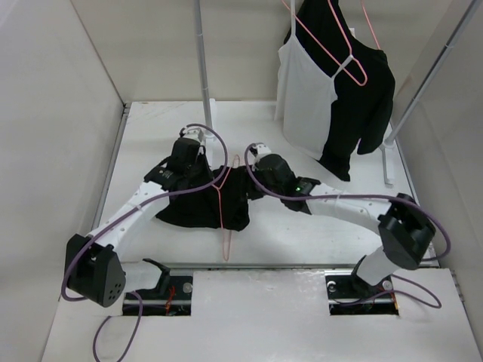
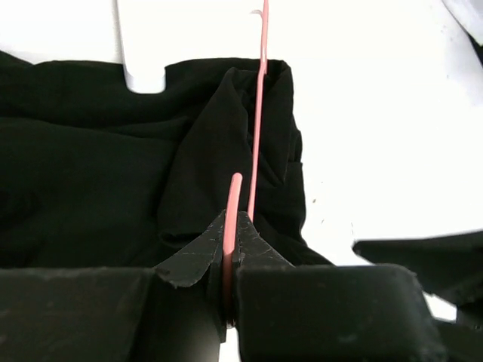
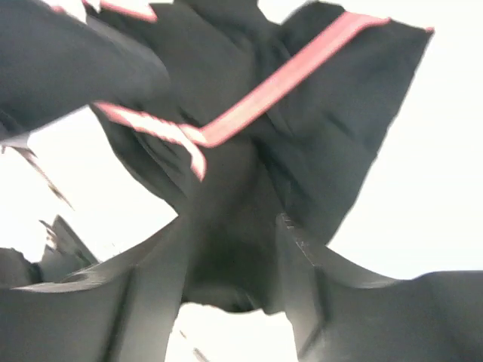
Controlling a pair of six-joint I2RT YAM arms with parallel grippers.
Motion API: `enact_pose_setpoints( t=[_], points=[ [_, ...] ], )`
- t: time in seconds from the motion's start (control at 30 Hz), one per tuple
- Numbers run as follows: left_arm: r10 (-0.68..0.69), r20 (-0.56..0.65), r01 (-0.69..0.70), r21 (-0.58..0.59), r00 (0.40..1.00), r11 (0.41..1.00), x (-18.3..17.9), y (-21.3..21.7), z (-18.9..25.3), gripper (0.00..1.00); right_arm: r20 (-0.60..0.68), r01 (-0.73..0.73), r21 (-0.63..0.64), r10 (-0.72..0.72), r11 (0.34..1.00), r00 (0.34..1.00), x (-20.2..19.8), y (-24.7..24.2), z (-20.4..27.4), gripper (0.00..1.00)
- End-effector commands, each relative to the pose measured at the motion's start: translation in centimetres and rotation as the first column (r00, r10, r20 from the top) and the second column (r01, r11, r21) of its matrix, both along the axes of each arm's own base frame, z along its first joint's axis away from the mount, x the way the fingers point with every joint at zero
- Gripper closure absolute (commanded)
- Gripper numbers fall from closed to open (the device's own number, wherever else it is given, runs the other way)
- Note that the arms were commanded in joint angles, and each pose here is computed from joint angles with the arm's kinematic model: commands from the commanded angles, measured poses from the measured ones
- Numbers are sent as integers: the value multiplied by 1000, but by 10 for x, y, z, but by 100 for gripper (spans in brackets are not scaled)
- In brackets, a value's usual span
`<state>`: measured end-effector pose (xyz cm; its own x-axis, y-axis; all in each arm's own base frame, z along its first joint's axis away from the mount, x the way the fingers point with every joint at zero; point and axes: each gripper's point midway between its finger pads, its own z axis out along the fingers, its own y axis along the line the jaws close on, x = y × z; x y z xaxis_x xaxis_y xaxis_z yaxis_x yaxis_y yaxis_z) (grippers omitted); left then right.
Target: Place the trousers on the hanger
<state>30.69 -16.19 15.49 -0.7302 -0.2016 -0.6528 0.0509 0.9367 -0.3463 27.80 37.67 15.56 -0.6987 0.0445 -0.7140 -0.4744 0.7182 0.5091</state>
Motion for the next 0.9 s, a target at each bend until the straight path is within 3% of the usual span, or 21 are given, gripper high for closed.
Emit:
enact_pose_setpoints(
  t=[0.0,0.1,0.23,0.3,0.4,0.47,0.53,0.57,0.67,0.73,0.87],
  points=[
    [-33,-90,34,10,995,999,-16,-3,-10,100,-16,10,-77,-12,997,1000,-16,-28,-16,47],
    [-32,-96,35,27,995,999,-17,0,-12,100,9,73,-97,-72,993,997,-2,-35,-17,60],
    [-32,-97,35,27,995,999,-15,-1,-8,100,-40,126,-89,-130,988,991,15,-34,-29,94],
    [-31,-107,35,32,994,999,-14,-1,-9,100,-84,86,-54,-90,995,992,13,-23,-38,99],
    [-25,-116,28,29,993,999,-13,-2,-9,100,-113,-33,4,33,999,993,-7,0,-44,100],
    [-19,-110,21,20,994,1000,-10,-5,-5,100,-113,-167,72,174,983,978,-43,22,-45,100],
    [-13,-113,14,14,994,1000,-7,-6,-4,100,-80,-214,219,236,952,968,-59,39,-20,100],
    [-21,-125,22,10,992,1000,-10,-7,-5,100,-103,-201,256,234,946,967,-67,34,-31,100],
    [-20,-150,17,-19,988,1000,-15,-11,-3,100,-76,-195,395,244,898,967,-58,56,-10,100],
    [-27,-164,20,-47,986,999,-17,-15,3,100,-159,-207,352,277,913,948,-57,75,-53,100],
    [-58,-214,34,-113,975,993,-19,-30,13,100,-222,-188,405,296,895,929,-45,104,-82,100]
  ],
)
